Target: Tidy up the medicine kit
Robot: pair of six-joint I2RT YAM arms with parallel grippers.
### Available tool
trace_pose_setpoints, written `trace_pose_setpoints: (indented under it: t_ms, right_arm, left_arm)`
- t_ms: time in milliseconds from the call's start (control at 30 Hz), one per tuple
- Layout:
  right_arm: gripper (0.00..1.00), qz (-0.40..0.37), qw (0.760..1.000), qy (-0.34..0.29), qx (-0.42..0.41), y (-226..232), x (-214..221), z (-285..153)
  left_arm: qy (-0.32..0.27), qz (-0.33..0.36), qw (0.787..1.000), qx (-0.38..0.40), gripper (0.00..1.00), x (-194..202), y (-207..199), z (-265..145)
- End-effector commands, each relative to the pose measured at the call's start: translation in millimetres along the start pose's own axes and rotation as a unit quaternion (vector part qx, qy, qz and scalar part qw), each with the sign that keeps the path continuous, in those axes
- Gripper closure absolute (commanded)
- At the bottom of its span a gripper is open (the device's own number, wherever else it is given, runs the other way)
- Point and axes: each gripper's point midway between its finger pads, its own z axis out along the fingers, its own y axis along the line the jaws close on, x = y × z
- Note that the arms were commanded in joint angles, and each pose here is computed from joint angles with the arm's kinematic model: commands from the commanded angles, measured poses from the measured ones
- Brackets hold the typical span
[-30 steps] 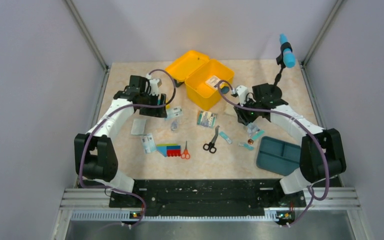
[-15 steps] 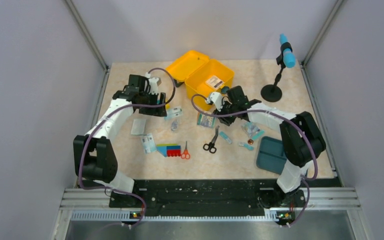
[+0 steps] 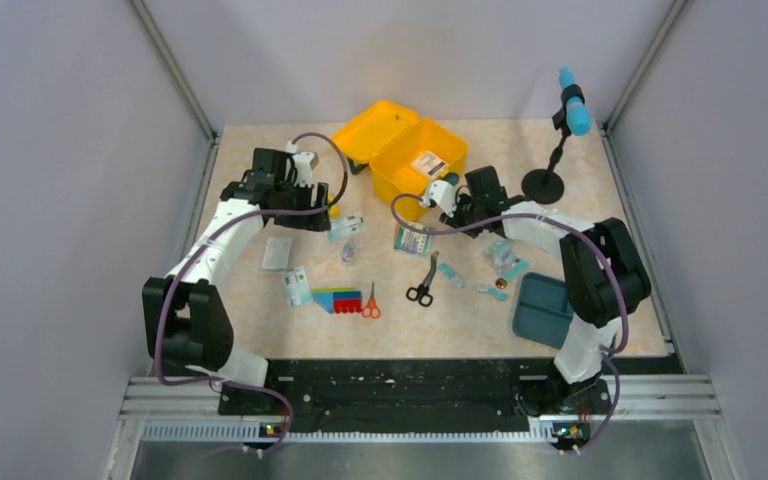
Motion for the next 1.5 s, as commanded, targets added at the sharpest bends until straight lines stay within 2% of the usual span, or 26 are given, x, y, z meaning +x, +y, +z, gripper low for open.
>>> trace_pose_setpoints:
  t_ms: [0,133,200,267,333,433,633,733,933,1133,1233,1467]
  right_arm:
    - [0.66,-0.034,0.999,0.011,-0.002,-13,10,10]
    - [0.70,-0.035,0.999,0.026,-0.027,-4,19,14]
    - [0.78,-0.032,0.998,0.033,-0.035,0,23,13]
    - [0.92,-0.031,0.998,0.033,-0.041,1,21,7]
    - [1.00,-0.033,0.998,0.016,-0.048,1,8,-7]
    - [1.00,-0.024,0.998,-0.036,-0.051,-4,-28,-50]
    - [1.00,0.003,0.987,-0.099,-0.129,16,-79,-130]
    - [1.00,0.019,0.986,-0.130,-0.102,-6,-107,-144]
    - [1.00,0.100,0.980,-0.169,-0.017,-81,-163,-126]
    - [1.00,0.136,0.976,-0.160,0.059,-141,-191,-68]
    - [1.00,0.147,0.975,-0.145,0.080,-151,-193,-39]
    - [1.00,0.145,0.981,-0.086,0.098,-138,-169,21]
  left_arm:
    - [-0.033,0.015,0.999,-0.001,0.25,-22,0,-10]
    - [-0.028,0.014,0.999,0.000,0.25,-20,0,-8]
    - [-0.028,0.012,1.000,0.000,0.25,-20,0,-6]
    - [-0.027,0.010,1.000,0.003,0.25,-21,0,-5]
    - [-0.029,0.010,1.000,0.003,0.25,-23,0,-4]
    - [-0.029,0.009,1.000,0.003,0.25,-25,0,-3]
    - [-0.030,0.003,1.000,0.007,0.25,-27,-1,1]
    - [-0.032,0.003,0.999,0.006,0.25,-27,-1,1]
    - [-0.036,0.006,0.999,0.003,0.25,-28,0,-3]
    - [-0.039,0.011,0.999,-0.003,0.25,-24,0,-8]
    - [-0.041,0.013,0.999,-0.007,0.25,-22,2,-9]
    - [-0.048,0.014,0.998,-0.032,0.25,-19,12,-13]
